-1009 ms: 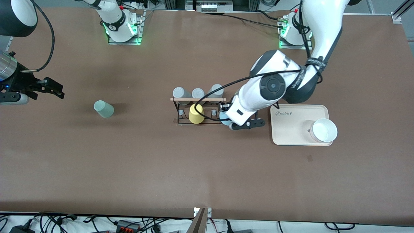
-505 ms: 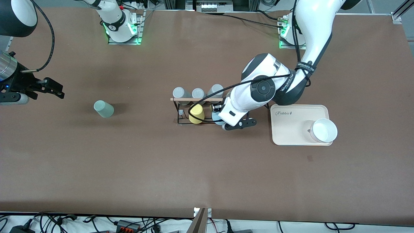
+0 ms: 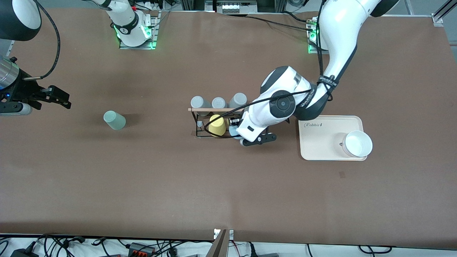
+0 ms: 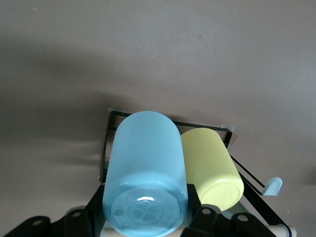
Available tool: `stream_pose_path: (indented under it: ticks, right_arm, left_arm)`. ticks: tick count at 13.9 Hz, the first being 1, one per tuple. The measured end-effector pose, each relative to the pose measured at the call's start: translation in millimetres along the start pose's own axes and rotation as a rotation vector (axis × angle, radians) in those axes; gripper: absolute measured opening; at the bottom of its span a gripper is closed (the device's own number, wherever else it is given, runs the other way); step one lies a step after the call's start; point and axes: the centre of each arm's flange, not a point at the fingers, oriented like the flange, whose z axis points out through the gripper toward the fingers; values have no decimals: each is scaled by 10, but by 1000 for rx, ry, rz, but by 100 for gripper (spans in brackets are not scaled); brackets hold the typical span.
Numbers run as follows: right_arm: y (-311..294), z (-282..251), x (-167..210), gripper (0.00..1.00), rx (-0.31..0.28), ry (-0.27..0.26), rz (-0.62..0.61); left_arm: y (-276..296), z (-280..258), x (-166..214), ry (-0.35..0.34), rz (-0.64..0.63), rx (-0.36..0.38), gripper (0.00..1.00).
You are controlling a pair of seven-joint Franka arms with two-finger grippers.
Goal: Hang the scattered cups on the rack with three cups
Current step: 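Carry the light blue cup with the left gripper to the rack, then hang the light blue cup on the rack peg and open the left gripper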
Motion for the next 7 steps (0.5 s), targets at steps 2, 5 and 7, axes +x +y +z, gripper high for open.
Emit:
stream_pose_path:
  ticks: [2,5,7]
  right_arm:
    - [3,1,0,100,0,0,0]
    - [3,32,8,100,0,-6,1]
    - [6,103,27,100,1,-18,1]
  left_arm:
    - [66,87,-64,2,15,5,70]
    - [41,-66,35,66,33,23,99]
    - [-93,-533,247,139,6,-8,100]
